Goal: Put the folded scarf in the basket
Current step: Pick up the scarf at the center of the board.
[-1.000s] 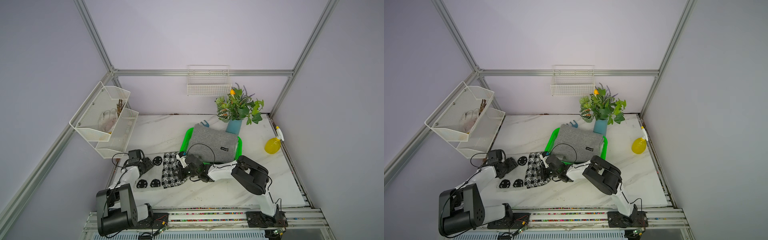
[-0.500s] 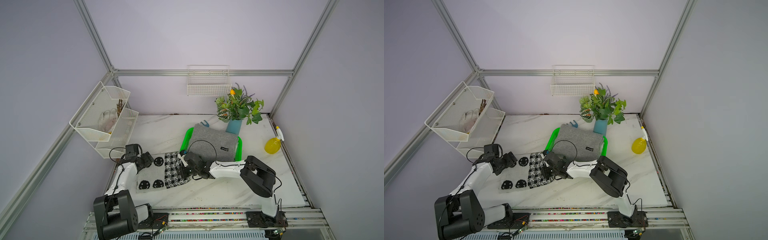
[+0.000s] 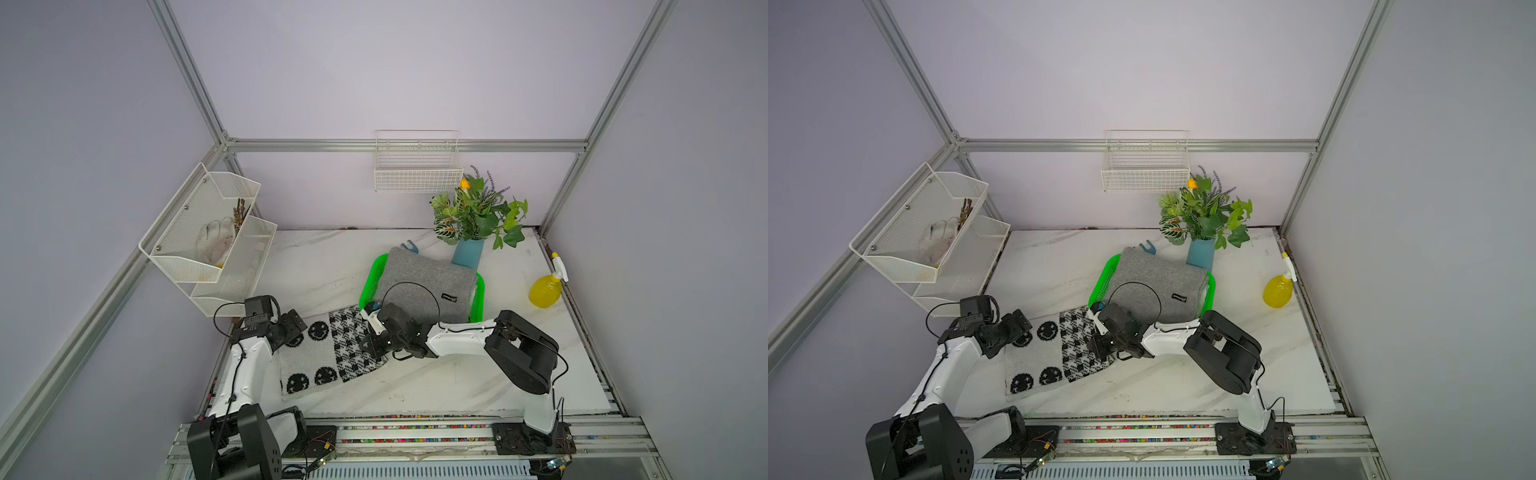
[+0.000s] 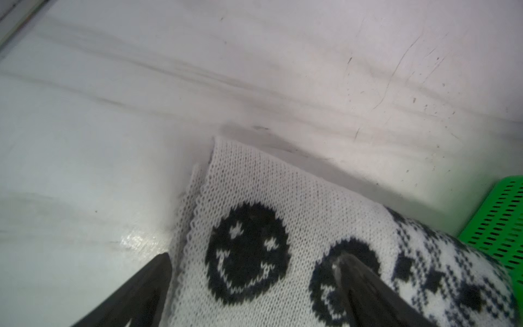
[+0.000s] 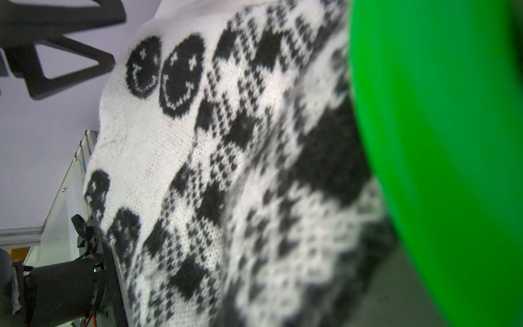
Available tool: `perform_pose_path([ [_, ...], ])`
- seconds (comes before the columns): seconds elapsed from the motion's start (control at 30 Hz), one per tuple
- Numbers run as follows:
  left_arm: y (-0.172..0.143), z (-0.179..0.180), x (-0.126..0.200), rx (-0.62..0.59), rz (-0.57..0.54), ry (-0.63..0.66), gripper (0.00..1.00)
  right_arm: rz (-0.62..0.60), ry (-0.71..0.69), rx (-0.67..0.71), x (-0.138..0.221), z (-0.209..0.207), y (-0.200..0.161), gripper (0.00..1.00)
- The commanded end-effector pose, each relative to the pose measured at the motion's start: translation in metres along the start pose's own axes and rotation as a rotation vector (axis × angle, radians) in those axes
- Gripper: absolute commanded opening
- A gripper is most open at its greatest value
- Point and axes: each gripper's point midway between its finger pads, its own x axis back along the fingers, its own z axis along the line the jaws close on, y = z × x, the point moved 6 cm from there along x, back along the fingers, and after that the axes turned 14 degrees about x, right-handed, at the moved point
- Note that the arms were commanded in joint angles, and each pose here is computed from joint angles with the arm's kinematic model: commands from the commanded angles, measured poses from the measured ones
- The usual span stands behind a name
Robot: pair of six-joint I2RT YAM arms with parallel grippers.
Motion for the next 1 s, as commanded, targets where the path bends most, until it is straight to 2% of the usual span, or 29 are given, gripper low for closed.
perform_pose_path([
  [0.0,-0.012,0.016,-0.011,0.148,0.018,0.053,0.95,-0.084,0.088,0.031,0.003,0.005,0.013,0.00],
  [0.13,-0.011,0.046,-0.024,0.196,-0.038,0.218,0.96,-0.088,0.139,0.049,0.000,0.010,0.017,0.00],
  [0.3,-0.004,0.049,-0.025,0.233,-0.094,0.185,0.95,-0.071,0.150,0.043,-0.008,-0.001,0.007,0.00],
  [0.37,-0.005,0.046,-0.035,0.232,-0.041,0.134,0.95,-0.075,0.153,0.029,-0.008,-0.009,0.006,0.00],
  [0.5,-0.021,0.035,-0.070,0.202,0.154,0.030,0.95,-0.078,0.154,0.007,-0.007,-0.019,0.005,0.00],
  [0.57,-0.029,0.039,-0.084,0.208,0.205,0.036,0.94,-0.077,0.157,0.003,-0.006,-0.021,0.005,0.00],
  [0.63,-0.028,0.029,-0.083,0.186,0.216,-0.012,0.92,-0.078,0.150,-0.001,-0.004,-0.024,0.005,0.00],
  [0.77,-0.029,0.016,-0.070,0.136,0.156,-0.125,0.86,-0.094,0.146,-0.012,0.002,-0.026,0.010,0.00],
  [0.83,-0.032,0.011,-0.071,0.113,0.182,-0.143,0.84,-0.099,0.156,-0.012,0.004,-0.025,0.012,0.00],
  [0.97,-0.044,0.003,-0.076,0.060,0.220,-0.163,0.73,-0.099,0.146,-0.026,0.004,-0.029,0.011,0.00],
])
